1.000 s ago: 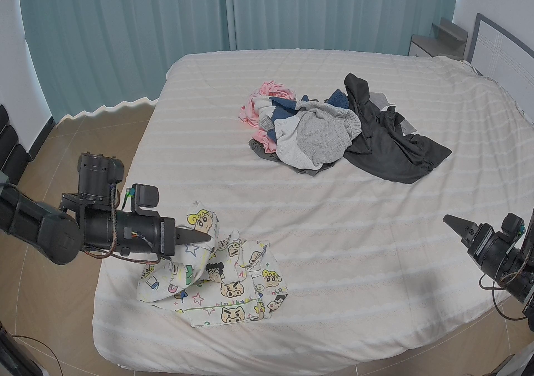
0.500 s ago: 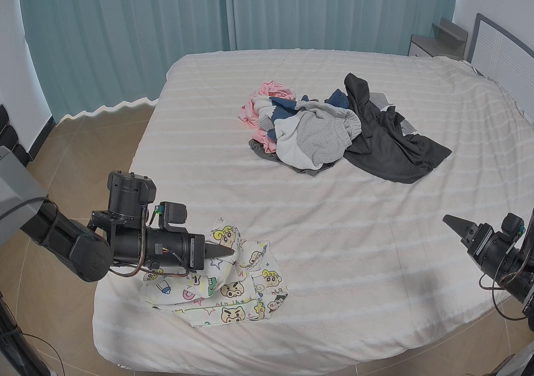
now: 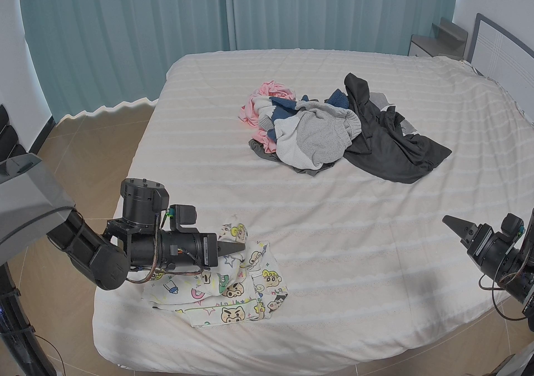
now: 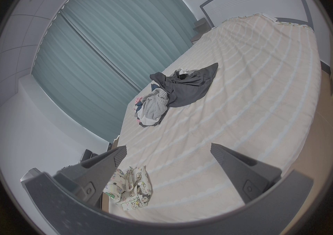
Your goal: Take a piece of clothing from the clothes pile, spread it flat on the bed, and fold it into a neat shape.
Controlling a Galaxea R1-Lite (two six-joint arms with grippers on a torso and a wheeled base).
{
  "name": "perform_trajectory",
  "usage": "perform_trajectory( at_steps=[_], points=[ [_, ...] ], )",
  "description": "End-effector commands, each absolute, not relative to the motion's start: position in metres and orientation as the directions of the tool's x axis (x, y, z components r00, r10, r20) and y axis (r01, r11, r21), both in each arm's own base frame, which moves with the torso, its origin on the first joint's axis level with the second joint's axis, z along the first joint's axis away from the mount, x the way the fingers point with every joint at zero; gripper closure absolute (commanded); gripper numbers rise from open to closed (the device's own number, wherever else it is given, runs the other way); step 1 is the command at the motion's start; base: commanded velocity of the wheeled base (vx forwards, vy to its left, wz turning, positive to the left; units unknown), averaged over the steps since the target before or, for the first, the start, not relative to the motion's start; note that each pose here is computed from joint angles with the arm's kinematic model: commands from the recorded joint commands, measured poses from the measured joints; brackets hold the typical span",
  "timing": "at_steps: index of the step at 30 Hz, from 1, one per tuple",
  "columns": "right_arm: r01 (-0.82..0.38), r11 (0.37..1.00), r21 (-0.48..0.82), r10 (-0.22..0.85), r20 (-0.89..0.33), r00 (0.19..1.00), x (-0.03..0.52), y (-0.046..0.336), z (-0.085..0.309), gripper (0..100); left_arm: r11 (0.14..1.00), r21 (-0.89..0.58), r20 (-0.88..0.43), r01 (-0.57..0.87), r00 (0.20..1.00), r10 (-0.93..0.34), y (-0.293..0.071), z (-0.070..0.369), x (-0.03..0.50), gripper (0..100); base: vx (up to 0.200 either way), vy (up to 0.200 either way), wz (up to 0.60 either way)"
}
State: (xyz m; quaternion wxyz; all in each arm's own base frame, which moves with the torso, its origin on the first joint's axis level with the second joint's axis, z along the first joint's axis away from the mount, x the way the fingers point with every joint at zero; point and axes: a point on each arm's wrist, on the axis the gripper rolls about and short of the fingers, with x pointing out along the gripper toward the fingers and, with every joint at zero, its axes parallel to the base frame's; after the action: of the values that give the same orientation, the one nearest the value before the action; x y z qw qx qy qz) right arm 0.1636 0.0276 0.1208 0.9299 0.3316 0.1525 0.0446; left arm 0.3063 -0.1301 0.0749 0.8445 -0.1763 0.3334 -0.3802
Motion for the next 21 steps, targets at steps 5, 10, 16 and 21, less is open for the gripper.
perform_trajectory(
  at_steps=[5, 10, 16, 21],
  points=[
    [0.019, 0.775, 0.631, 0.185, -0.256, 0.949, 0.164, 0.028, 0.120, 0, 0.680, -0.545, -0.431, 0.491, 0.531, -0.730, -0.134, 0.067, 0.311, 0, 0.000, 0.000, 0.00],
    [0.021, 0.776, 0.631, 0.185, -0.259, 0.948, 0.164, 0.028, 0.120, 0, 0.696, -0.537, -0.388, 0.476, 0.593, -0.705, -0.130, 0.075, 0.314, 0, 0.000, 0.000, 0.00],
    [-0.004, 0.776, 0.631, 0.213, -0.256, 0.943, 0.161, 0.032, 0.120, 0, 0.693, -0.615, -0.257, 0.376, 0.735, -0.627, -0.089, 0.117, 0.308, 0, 0.000, 0.000, 0.00],
    [-0.124, 0.764, 0.633, 0.338, -0.230, 0.913, 0.164, 0.058, 0.128, 0, 0.633, -0.704, -0.214, 0.323, 0.753, -0.622, -0.021, 0.133, 0.267, 0, 0.000, 0.000, 0.00]
  ],
)
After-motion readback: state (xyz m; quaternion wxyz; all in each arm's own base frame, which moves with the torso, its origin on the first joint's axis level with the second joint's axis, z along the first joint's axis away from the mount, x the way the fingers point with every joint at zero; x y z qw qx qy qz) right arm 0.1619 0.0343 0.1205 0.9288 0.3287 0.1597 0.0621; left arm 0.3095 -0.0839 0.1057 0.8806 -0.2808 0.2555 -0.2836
